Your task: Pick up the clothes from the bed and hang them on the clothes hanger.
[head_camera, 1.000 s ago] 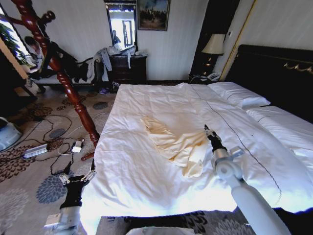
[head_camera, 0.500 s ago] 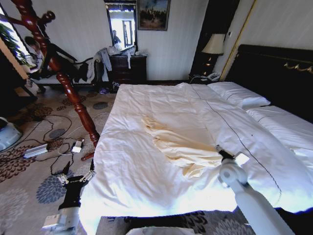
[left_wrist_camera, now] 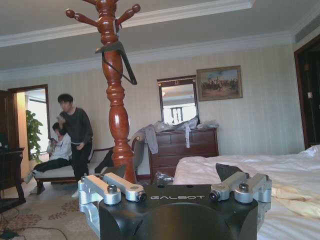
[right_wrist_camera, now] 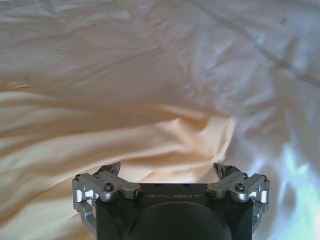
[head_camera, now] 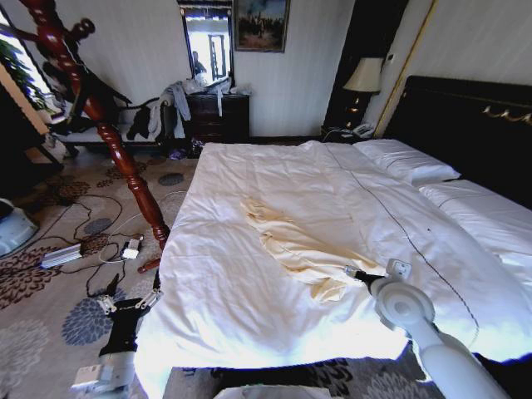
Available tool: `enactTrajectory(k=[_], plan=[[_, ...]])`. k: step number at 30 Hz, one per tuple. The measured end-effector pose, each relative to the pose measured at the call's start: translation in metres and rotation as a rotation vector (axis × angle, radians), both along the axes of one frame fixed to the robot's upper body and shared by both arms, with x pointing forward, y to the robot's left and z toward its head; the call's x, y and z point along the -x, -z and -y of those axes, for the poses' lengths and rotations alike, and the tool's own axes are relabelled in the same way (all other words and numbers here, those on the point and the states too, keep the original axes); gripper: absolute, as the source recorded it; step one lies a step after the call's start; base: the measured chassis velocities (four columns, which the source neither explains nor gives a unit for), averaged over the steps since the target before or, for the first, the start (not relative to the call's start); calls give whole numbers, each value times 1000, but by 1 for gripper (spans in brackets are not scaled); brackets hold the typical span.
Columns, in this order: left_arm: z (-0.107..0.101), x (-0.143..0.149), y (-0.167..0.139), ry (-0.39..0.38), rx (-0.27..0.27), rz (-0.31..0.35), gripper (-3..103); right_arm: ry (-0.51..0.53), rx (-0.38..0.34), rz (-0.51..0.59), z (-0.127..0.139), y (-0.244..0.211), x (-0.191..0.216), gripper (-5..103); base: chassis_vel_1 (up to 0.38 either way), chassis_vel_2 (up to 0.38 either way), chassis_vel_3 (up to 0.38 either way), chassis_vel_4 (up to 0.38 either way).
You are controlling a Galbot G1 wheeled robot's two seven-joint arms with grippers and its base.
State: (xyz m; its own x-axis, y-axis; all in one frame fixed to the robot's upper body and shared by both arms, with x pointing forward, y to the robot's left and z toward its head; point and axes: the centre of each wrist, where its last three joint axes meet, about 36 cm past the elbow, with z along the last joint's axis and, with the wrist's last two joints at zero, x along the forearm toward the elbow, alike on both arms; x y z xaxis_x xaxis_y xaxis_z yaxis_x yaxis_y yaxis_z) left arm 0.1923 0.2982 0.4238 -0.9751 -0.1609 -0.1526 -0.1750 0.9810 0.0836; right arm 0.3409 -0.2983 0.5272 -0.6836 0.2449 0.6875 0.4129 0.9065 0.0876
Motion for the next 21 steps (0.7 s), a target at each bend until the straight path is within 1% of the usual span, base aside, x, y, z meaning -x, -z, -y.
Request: enactTrajectory(k=[2, 3, 4, 5, 7, 8, 12, 13, 15, 18, 19, 21], plan=[[1, -1, 3, 0, 3, -3, 100, -30, -131, -3, -13, -12, 14, 100, 0, 0, 0, 0], [1, -2, 4, 1, 4, -4, 100, -41, -185, 5, -19, -14, 20, 100, 0, 0, 0, 0], [1, -2, 4, 1, 4, -4, 100, -41, -185, 5, -19, -14, 20, 100, 0, 0, 0, 0], [2, -2, 5, 2, 4, -6, 100, -50, -232, 9, -24, -12, 24, 100, 0, 0, 0, 0], [3, -3, 6, 3, 4, -8, 100, -54, -282, 11, -32, -3, 28, 100, 0, 0, 0, 0], [3, -3, 6, 4, 4, -9, 100, -48, -294, 6, -35, 7, 29, 100, 0, 0, 0, 0], [2, -3, 6, 2, 0, -11, 100, -39, -297, -7, -37, 26, 25, 100, 0, 0, 0, 0], [1, -3, 6, 1, -1, -11, 100, -39, -287, -4, -38, 33, 22, 102, 0, 0, 0, 0], [1, -2, 6, 0, -1, -13, 100, -37, -264, 1, -40, 46, 17, 93, 0, 0, 0, 0], [1, -2, 6, -1, 0, -14, 100, -35, -251, -4, -42, 58, 14, 93, 0, 0, 0, 0], [2, -2, 7, -2, 1, -15, 100, -34, -248, -10, -44, 65, 13, 82, 0, 0, 0, 0], [2, -2, 8, -3, 2, -17, 100, -30, -238, -23, -47, 78, 11, 71, 0, 0, 0, 0]])
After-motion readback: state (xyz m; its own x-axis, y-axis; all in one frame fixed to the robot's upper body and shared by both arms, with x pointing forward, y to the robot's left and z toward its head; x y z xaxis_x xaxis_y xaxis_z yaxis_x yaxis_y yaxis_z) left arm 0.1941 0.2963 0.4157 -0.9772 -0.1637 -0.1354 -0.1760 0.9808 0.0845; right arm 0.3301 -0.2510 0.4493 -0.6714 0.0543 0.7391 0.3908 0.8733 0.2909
